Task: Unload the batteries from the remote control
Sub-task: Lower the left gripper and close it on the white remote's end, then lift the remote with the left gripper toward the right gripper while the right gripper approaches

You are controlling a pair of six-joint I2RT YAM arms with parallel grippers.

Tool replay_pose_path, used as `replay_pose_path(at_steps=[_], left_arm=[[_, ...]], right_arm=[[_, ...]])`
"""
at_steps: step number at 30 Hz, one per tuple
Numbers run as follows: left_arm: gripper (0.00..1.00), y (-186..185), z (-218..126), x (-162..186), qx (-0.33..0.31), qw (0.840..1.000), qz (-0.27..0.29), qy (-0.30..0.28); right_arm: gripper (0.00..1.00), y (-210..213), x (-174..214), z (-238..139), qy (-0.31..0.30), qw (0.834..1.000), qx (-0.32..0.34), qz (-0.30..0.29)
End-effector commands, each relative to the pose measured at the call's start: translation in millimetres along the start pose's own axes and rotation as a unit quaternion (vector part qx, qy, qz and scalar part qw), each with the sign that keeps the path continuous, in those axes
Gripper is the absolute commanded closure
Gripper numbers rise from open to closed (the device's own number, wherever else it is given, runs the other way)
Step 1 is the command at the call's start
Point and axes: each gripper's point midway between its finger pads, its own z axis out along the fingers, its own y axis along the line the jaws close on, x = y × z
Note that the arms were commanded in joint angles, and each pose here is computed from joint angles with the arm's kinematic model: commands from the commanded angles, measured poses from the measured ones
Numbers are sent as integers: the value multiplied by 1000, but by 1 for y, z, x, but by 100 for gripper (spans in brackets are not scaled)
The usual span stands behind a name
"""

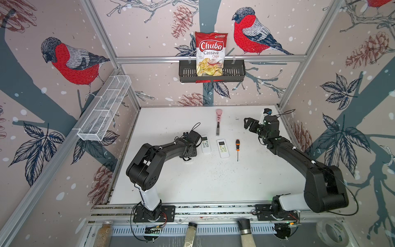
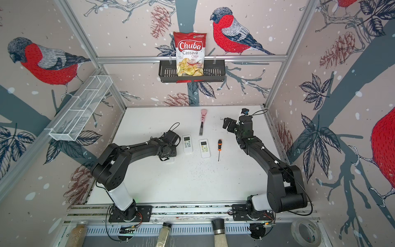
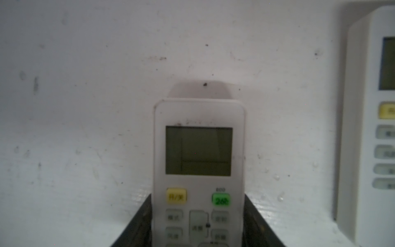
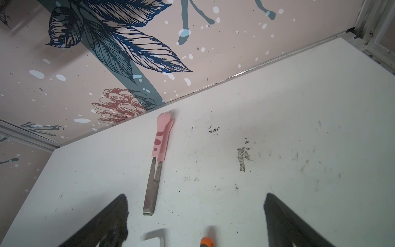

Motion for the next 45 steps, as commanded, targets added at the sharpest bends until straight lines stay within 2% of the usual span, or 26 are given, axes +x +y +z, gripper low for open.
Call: replay_pose_path(at_steps=[1, 5, 8, 12, 15, 19, 20, 27, 36, 41, 45], left_arm=[[51, -2, -1, 4, 8, 1000, 3, 6], [53, -3, -2, 6, 15, 1000, 7, 9], [54, -12, -10, 2, 43, 999, 10, 3], [54, -37, -30, -9, 118, 993, 20, -7], [55, -61, -54, -24, 206, 978, 25, -24], [56, -91, -85, -37, 325, 944, 40, -29], [56, -101, -101, -50, 359, 931, 43, -41], [57, -127, -146, -76, 498, 862, 61, -69], [58, -158, -176, -117, 615, 780, 84, -80], [58, -164, -183, -142, 660, 741, 80, -96], [58, -168, -194, -153, 703, 699, 83, -102]], right_arm=[[1, 4, -4, -2, -5, 1000, -8, -1], [1, 4, -4, -2, -5, 1000, -12, -1], [1, 4, -4, -2, -3, 1000, -20, 0], [1, -1, -8, -5, 2, 998, -57, 23], [1, 0, -20, -12, -5, 992, -111, 52], [1, 20, -34, -19, -11, 983, -174, 53], [1, 26, -35, -20, -9, 980, -191, 52], [1, 61, -46, -39, 3, 946, -321, 51], [1, 96, -58, -53, 18, 885, -462, 58], [1, 114, -59, -49, 29, 864, -501, 42], [1, 130, -56, -38, 41, 852, -521, 31]])
